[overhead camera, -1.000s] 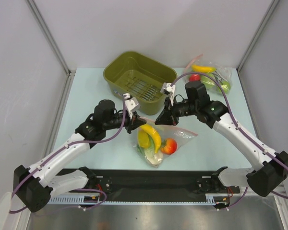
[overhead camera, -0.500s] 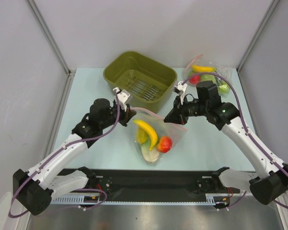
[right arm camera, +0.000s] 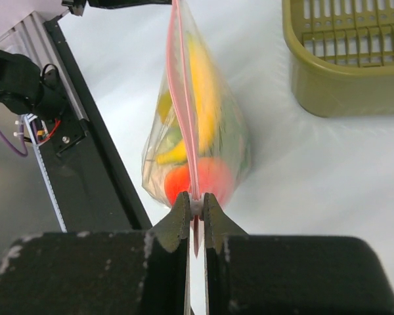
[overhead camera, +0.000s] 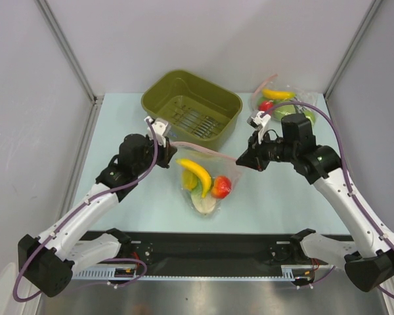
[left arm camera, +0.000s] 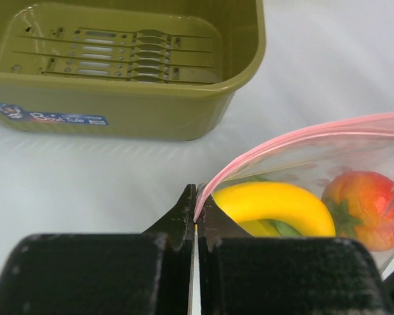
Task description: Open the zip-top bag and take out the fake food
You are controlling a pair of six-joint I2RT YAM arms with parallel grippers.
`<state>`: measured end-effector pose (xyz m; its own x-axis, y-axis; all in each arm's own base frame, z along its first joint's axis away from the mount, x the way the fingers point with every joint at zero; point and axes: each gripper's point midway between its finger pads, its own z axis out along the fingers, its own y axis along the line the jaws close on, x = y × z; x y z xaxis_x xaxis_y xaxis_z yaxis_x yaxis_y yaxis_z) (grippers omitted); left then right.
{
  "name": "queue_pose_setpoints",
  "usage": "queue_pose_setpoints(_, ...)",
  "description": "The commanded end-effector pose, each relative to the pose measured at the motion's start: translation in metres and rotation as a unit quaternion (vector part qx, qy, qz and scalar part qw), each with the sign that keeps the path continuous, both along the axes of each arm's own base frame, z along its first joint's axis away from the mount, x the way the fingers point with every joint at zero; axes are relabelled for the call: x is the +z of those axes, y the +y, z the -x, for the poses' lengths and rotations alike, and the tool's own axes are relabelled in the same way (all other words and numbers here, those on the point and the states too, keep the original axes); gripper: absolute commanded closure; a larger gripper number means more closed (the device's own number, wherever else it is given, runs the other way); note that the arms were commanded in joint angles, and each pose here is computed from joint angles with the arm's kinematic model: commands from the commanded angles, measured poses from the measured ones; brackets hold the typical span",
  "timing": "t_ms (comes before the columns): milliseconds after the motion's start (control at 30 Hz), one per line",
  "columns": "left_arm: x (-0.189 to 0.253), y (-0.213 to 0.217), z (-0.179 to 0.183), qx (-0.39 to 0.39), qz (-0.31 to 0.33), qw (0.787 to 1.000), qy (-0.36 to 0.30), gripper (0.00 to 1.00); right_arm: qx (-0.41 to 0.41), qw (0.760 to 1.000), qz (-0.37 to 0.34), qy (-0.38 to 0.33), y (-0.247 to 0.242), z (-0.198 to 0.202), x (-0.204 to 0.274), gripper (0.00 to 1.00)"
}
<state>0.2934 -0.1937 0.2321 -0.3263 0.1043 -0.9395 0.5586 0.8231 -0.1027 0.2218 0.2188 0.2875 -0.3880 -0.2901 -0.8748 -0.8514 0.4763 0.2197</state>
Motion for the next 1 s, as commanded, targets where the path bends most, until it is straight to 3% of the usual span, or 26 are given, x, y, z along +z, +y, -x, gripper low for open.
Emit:
queue_pose_setpoints(0,0.008,0.024,-0.012,0.065,0.002,0.998,-0.016,1.00,-0.023,0.999,0.015,-0.019,-0.013,0.002,0.006,1.00)
queue_pose_setpoints(300,0.008,0.028,-0.012,0.067,0.001,0.998,-0.018,1.00,-0.047,0.998,0.037,-0.017,-0.026,0.006,0.004,1.00)
queue_pose_setpoints(433,0.015,0.007,0.002,-0.009,0.018,0.999,-0.034,1.00,-0.043,0.998,0.034,-0.018,-0.026,0.008,0.010,1.00)
queue_pose_setpoints(533,0.025,-0.007,0.015,-0.070,0.027,0.996,-0.057,1.00,-0.039,0.999,0.031,-0.017,-0.024,0.008,0.016,0.85)
queue_pose_setpoints(633,0.030,-0.023,0.032,-0.135,0.043,0.988,-0.065,1.00,-0.038,0.998,0.023,-0.034,-0.021,0.003,0.030,0.60)
queue_pose_setpoints(767,0.034,-0.039,0.052,-0.204,0.051,0.975,-0.071,1.00,-0.030,0.998,0.013,-0.050,-0.015,-0.004,0.044,0.52)
queue_pose_setpoints(967,0.033,-0.047,0.062,-0.229,0.046,0.970,-0.073,1.00,0.001,0.999,-0.009,-0.054,0.006,-0.015,0.053,0.50)
